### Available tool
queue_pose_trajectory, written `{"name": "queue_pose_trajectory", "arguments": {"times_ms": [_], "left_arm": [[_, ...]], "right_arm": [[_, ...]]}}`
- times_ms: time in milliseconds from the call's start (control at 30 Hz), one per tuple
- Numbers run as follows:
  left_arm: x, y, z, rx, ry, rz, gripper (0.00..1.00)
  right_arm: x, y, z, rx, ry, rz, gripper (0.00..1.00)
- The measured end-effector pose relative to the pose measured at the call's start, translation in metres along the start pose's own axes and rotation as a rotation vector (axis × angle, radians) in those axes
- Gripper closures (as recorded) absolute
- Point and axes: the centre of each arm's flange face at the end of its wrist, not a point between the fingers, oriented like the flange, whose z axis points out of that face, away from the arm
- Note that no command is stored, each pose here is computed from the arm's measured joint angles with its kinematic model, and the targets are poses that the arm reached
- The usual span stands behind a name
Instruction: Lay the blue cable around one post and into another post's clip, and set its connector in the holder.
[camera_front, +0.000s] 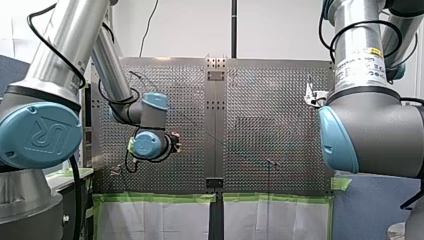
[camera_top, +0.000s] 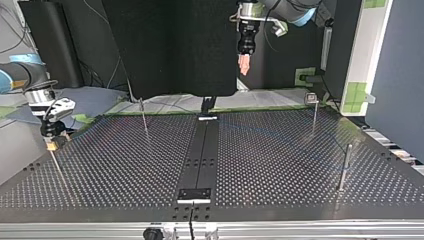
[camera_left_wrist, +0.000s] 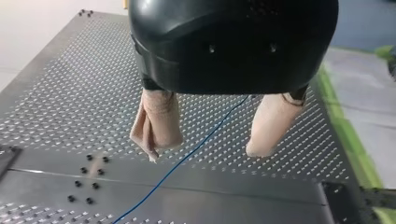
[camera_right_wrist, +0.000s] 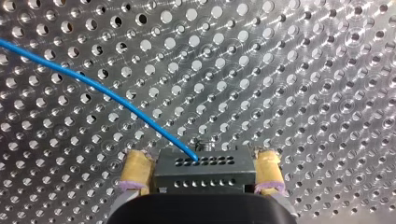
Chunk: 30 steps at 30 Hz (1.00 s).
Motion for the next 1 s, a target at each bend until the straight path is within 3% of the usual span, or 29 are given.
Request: {"name": "queue_pose_trajectory", "arguments": {"times_ms": [167, 767, 1000], "left_arm": [[-0.004, 0.001, 0.005, -0.02, -0.041, -0.019, 0.0], [-0.022, -0.006, 0.02, -0.013, -0.207, -0.083, 0.0], [-0.024, -0.007, 0.022, -0.013, -0.228, -0.084, 0.0]], "right_arm": [[0.0, 0.0, 0.0, 0.0, 0.0, 0.0, 0.0], [0.0, 0.0, 0.0, 0.0, 0.0, 0.0, 0.0], [0.0, 0.0, 0.0, 0.0, 0.0, 0.0, 0.0]]}}
